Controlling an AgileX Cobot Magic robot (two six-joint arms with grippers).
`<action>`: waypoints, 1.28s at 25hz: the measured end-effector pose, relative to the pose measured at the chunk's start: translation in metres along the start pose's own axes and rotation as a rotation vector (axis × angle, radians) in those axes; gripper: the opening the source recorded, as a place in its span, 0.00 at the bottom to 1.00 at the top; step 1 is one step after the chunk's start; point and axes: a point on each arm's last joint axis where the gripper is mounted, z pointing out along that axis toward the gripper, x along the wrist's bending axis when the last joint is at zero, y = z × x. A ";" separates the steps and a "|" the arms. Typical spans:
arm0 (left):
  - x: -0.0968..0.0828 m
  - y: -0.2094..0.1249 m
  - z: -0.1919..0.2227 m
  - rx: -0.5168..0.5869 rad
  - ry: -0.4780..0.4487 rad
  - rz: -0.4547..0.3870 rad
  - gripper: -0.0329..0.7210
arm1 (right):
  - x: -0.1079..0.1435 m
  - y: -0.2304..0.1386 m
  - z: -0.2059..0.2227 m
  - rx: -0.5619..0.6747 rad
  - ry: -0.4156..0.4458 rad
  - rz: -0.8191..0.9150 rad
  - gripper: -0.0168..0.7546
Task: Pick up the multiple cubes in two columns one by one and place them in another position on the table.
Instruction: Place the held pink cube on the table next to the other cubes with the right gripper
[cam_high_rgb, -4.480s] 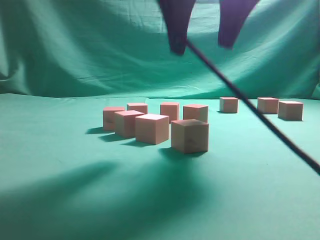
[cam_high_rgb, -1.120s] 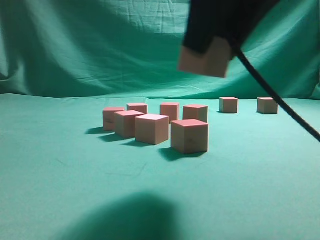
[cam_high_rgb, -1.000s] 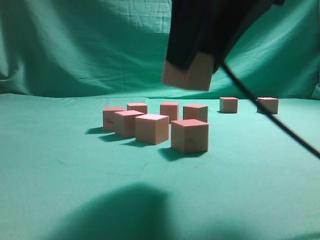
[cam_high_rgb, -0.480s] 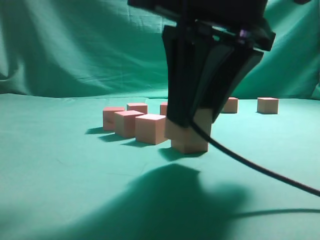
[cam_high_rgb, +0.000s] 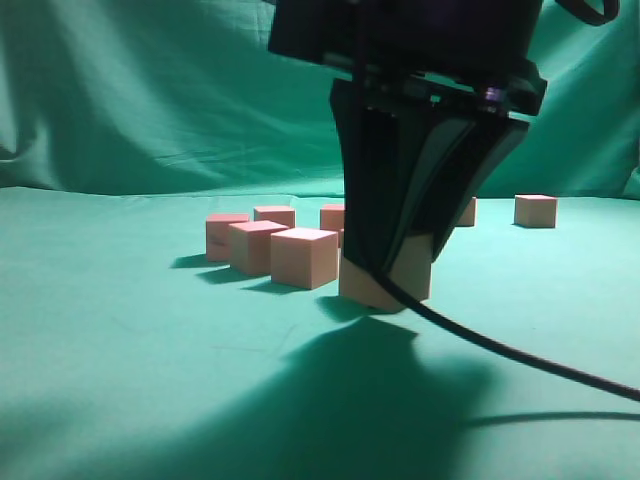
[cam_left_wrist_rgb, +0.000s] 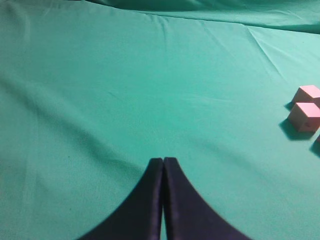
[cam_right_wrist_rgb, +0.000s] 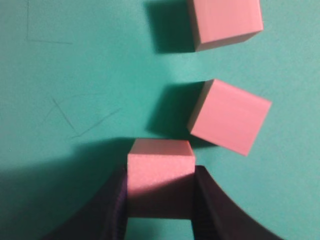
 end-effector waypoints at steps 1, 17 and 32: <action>0.000 0.000 0.000 0.000 0.000 0.000 0.04 | 0.000 0.000 0.000 0.000 0.000 -0.002 0.36; 0.000 0.000 0.000 0.000 0.000 0.000 0.04 | 0.000 0.002 0.000 -0.016 -0.001 0.000 0.53; 0.000 0.000 0.000 0.000 0.000 0.000 0.04 | -0.002 0.035 -0.076 0.023 -0.060 -0.053 0.53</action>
